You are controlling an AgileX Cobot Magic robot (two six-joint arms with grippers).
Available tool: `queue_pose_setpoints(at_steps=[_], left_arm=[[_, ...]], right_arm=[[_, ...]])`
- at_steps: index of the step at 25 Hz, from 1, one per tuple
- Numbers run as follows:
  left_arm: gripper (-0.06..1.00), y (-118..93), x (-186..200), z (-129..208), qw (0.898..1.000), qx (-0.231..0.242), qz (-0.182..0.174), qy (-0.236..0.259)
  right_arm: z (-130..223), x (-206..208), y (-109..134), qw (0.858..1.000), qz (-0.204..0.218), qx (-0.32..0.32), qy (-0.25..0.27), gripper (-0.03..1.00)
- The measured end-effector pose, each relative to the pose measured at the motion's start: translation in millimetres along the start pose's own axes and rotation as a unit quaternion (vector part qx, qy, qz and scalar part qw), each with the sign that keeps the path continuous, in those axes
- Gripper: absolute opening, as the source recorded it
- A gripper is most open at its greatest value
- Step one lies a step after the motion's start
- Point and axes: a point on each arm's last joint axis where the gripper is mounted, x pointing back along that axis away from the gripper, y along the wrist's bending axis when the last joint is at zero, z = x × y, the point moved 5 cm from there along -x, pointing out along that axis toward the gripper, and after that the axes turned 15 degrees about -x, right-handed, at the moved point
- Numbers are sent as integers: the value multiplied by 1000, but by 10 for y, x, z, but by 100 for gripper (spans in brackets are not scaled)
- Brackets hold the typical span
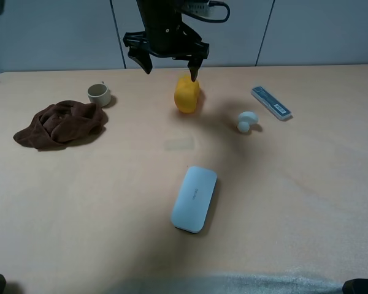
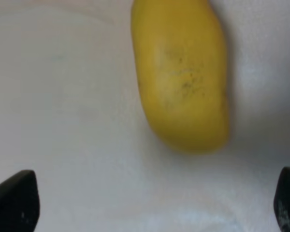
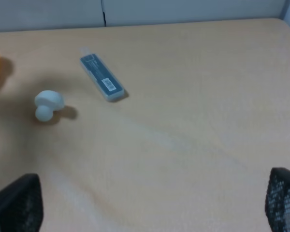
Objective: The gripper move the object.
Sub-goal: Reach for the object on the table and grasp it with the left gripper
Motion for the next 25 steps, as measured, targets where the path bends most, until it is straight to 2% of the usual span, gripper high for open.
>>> queue_pose_setpoints(at_steps=[10,25], left_arm=[[97,-31,-348,60,1000,19,1,10],[97,-63,-728,37,1000,29,4,-9]], right_arm=[[0,0,0,1000,0,0,0,69],[0,0,1,1000,0,0,0,69]])
